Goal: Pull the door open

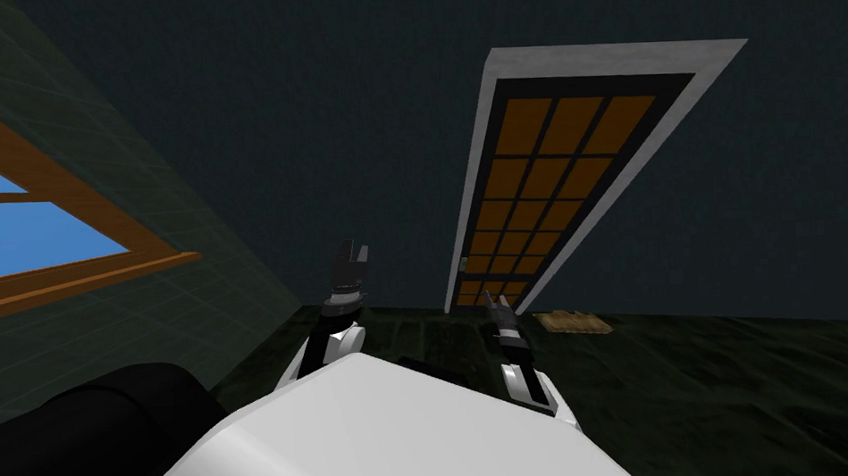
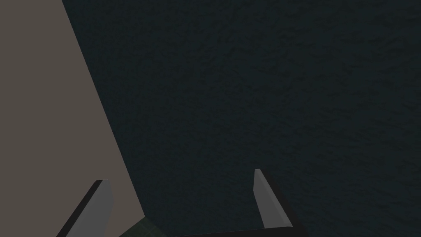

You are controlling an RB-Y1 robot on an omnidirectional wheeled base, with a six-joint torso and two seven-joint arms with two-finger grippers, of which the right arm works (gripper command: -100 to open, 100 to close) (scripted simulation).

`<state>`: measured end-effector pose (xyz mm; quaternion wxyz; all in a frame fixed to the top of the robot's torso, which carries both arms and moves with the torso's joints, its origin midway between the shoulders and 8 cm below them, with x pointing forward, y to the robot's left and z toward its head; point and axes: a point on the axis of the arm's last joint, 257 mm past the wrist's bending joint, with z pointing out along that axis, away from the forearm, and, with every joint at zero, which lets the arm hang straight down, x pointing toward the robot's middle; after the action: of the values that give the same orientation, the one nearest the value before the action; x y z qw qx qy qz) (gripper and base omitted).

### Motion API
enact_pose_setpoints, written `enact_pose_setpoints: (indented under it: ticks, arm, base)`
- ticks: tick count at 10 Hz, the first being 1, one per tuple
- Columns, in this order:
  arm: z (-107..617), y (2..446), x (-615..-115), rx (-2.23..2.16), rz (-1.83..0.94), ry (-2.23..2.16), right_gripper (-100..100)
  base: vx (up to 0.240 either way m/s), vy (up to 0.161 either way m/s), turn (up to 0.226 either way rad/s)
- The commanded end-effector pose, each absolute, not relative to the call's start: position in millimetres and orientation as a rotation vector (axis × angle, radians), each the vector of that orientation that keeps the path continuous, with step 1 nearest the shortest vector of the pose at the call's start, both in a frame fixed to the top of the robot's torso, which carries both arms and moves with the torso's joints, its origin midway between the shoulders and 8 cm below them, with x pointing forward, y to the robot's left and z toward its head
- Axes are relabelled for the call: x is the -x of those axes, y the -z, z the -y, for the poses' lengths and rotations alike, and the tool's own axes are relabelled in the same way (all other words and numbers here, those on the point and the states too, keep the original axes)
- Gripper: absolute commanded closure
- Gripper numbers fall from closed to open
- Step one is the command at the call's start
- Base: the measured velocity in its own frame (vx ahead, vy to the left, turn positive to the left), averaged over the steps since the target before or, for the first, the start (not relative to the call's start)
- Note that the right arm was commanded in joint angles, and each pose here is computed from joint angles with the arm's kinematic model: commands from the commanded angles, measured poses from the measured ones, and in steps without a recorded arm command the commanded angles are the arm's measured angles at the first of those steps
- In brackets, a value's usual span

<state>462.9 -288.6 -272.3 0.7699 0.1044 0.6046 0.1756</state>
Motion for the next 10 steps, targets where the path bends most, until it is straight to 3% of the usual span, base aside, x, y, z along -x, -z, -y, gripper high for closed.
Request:
enact_pose_setpoints:
  ticks: [1, 10]
  arm:
    - [288, 285, -463, -0.202, -1.335, -0.349, -100]
    - [290, 342, -462, -0.082, -1.45, -0.207, -100]
  base:
    - [0.116, -0.003, 0.041]
    - [0.098, -0.007, 0.038]
